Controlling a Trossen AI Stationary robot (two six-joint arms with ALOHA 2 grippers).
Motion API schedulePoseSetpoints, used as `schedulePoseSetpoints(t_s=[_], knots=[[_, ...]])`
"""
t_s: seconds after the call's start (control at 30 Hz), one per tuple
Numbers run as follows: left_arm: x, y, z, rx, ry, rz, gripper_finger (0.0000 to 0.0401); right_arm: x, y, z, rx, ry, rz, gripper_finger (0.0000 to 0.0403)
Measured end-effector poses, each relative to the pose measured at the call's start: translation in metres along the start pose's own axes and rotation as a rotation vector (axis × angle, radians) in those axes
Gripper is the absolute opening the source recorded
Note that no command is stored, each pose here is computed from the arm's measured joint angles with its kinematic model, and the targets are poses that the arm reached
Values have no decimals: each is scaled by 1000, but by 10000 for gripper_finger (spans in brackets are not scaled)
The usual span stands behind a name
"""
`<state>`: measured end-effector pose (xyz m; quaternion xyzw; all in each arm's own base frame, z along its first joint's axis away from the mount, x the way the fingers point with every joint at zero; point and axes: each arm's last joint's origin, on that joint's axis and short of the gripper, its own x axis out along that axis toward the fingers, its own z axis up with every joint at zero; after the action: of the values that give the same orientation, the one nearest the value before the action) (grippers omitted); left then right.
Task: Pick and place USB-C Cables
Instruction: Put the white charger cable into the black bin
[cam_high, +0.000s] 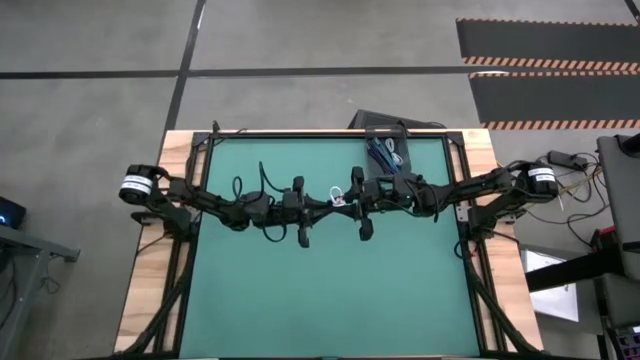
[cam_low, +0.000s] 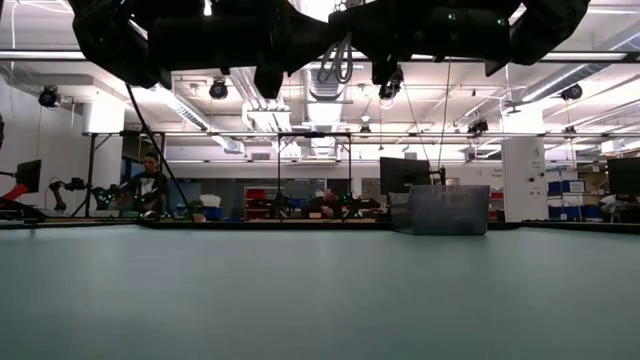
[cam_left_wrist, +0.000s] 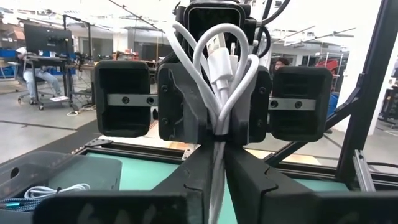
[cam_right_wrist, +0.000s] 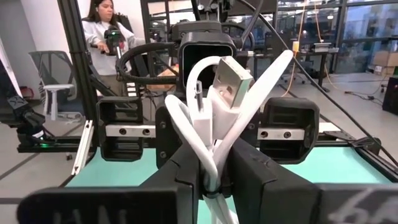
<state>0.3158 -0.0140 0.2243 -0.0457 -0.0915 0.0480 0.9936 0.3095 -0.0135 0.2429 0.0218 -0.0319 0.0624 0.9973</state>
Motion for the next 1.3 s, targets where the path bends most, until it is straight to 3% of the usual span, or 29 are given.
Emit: schedulePoseSetpoints(t_s=[0.53,0.9,1.3], knots=[[-8,1,-1,1,13,1,143,-2,0,3,12,-6,0,39],[-29,5,-3,-22,34,2,149,-5,0,16,25,38,-38,38],[-33,5,-6,-19,53,3,149,0,-13,46,57,297,-166,38]])
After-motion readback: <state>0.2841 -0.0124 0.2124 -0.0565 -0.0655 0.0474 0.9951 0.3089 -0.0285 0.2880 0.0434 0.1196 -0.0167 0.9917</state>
